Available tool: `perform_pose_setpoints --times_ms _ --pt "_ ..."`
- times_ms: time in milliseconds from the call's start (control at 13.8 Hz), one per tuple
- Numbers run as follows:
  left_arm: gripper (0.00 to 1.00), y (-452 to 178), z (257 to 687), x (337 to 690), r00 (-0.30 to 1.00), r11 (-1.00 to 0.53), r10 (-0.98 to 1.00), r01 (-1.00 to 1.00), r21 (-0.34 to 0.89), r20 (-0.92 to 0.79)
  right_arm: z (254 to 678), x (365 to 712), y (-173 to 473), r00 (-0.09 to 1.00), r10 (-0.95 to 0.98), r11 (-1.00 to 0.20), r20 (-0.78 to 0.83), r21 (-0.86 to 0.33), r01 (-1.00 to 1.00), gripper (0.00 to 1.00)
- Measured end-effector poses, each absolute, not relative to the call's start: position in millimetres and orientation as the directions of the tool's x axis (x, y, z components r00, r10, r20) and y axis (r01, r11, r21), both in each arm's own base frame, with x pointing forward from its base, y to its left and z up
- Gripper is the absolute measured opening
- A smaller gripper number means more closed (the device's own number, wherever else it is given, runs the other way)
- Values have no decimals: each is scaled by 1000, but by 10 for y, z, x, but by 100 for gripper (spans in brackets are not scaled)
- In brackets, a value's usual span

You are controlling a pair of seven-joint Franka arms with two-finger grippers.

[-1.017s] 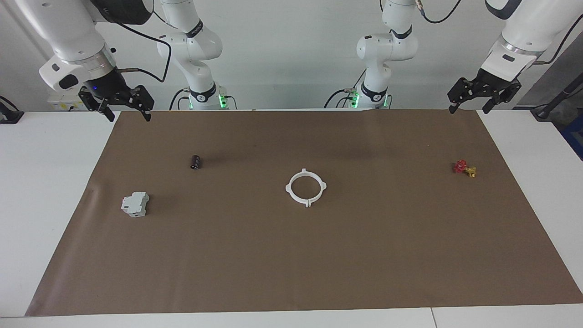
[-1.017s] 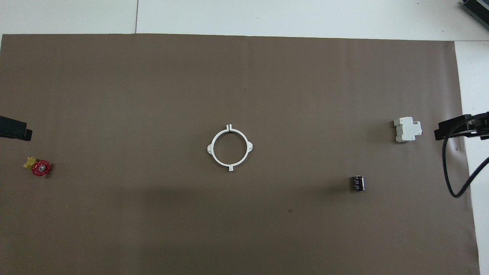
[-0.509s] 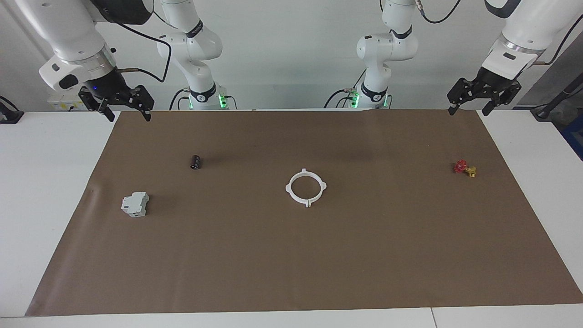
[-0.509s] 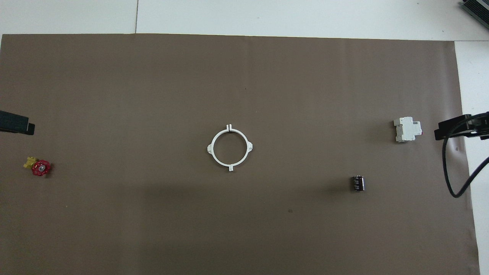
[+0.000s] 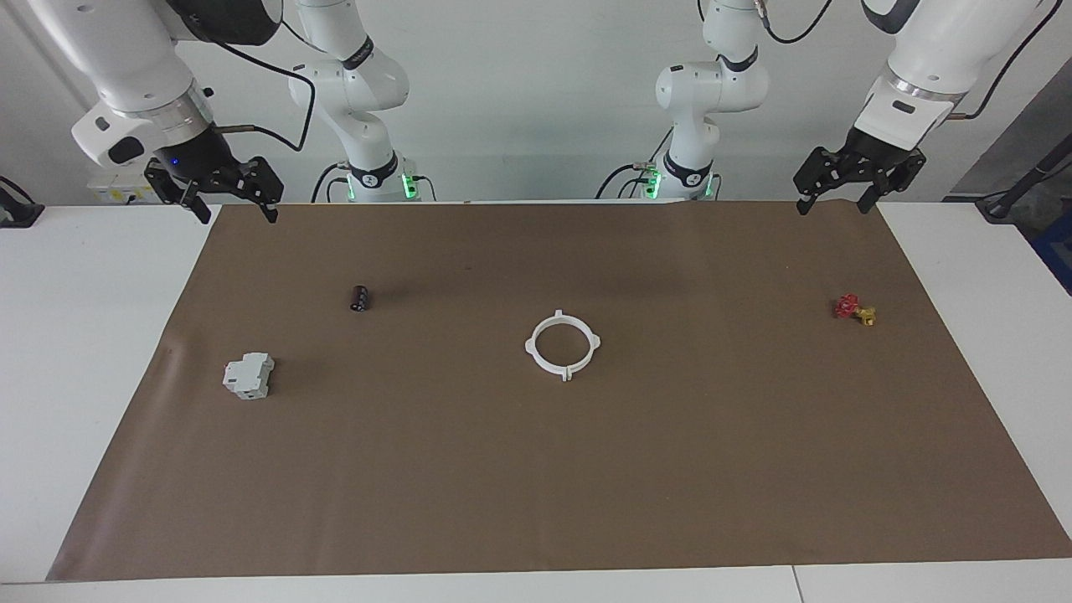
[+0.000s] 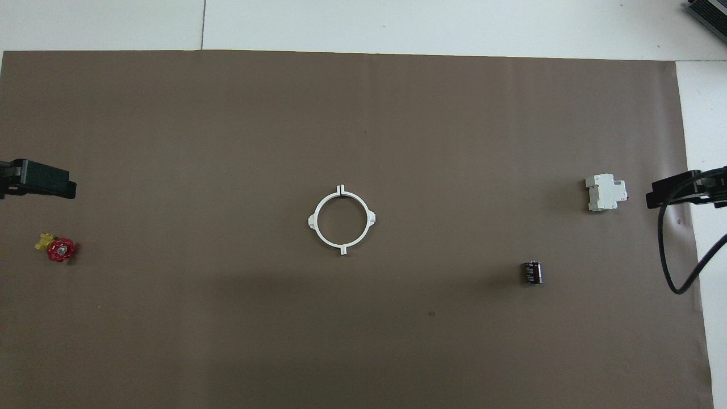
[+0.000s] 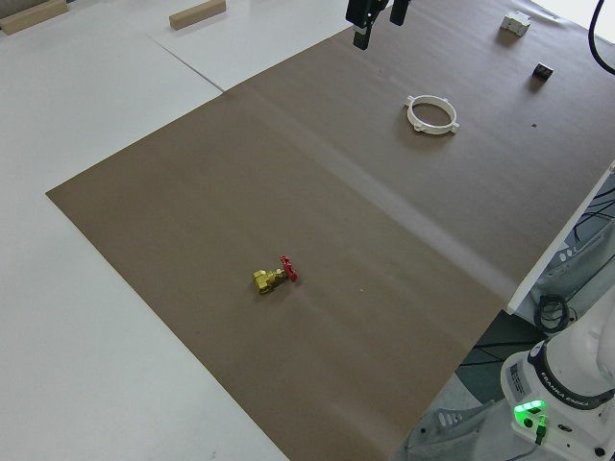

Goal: Assemble drain pipe with both arms

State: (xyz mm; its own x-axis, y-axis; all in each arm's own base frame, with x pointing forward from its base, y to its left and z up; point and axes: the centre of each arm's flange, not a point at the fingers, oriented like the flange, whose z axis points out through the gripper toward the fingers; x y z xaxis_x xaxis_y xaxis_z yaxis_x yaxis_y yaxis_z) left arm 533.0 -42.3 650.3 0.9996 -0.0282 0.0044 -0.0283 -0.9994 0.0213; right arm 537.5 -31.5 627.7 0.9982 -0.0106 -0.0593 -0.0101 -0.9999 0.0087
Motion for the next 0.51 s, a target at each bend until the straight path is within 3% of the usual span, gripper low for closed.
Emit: perform_pose_setpoints --times_ms 509 --pt "100 -457 6503 5325 1000 -999 -29 -29 21 4 6274 5375 -315 998 -11 -1000 -60 9 -10 100"
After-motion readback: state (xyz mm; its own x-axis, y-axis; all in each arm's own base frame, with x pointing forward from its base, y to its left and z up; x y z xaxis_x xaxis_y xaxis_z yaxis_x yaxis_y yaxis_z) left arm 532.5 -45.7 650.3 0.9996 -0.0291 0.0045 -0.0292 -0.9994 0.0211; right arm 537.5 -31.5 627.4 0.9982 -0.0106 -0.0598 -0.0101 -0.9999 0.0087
